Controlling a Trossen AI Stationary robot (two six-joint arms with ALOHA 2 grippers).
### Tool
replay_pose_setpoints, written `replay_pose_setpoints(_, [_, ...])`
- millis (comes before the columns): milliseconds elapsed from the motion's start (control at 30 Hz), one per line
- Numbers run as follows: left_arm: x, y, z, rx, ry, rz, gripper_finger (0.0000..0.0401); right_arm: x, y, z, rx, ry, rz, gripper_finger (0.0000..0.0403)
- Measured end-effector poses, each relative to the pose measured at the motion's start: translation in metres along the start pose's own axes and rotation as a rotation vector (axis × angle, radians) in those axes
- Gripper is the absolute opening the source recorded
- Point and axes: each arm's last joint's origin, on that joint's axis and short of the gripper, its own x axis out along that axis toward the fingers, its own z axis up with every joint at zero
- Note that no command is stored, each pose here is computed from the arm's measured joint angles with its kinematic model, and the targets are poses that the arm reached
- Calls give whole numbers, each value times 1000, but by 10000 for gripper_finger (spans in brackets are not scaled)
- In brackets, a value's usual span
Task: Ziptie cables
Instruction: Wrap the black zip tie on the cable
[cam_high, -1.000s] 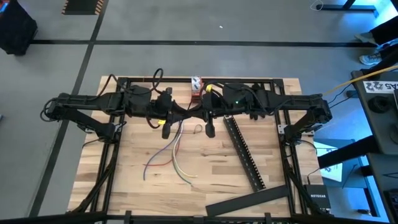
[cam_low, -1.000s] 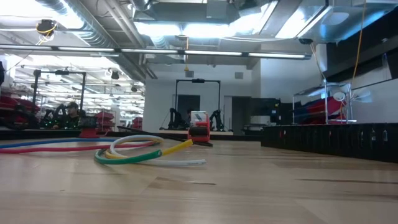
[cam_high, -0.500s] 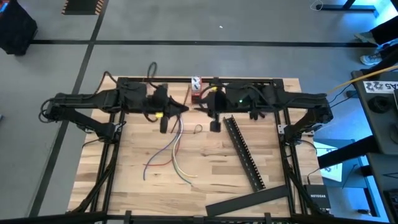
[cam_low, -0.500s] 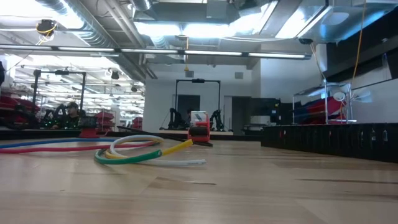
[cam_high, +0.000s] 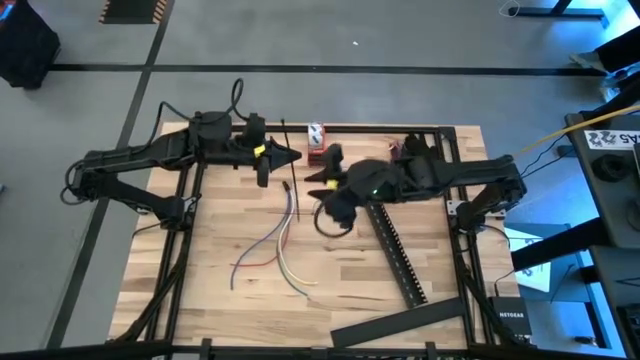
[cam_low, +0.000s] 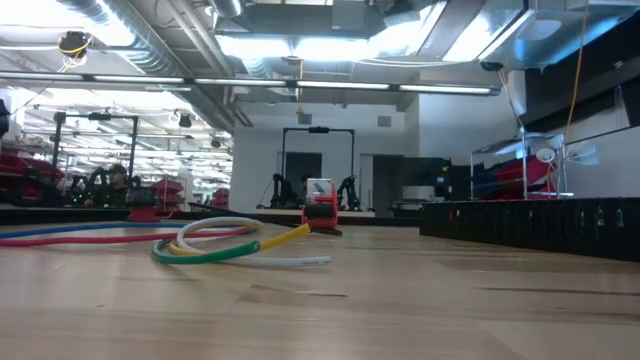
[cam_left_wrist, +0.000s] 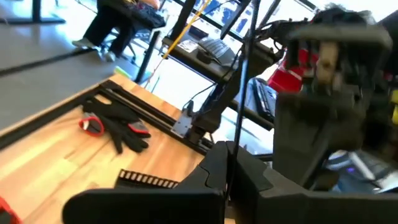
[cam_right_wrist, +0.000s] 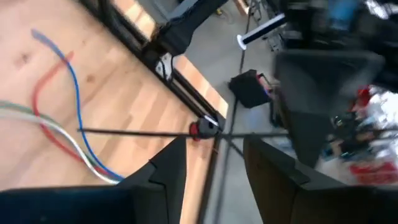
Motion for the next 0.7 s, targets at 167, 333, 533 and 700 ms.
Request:
replay_pose_setpoints(167, [-1, 5, 3, -25, 25, -49, 0, 23, 18, 10, -164, 26, -9, 151])
replay_pose_setpoints(333, [-5, 6, 5, -16, 29, -66, 0, 30, 22, 10, -223, 96, -54, 151])
replay_pose_setpoints(533, [-17, 3, 9, 66, 2, -79, 0, 26, 16, 12, -39, 92, -116, 151])
replay_pose_setpoints(700, [-30, -1, 13, 151, -36, -96, 0, 24, 0, 3, 470, -21, -66, 151])
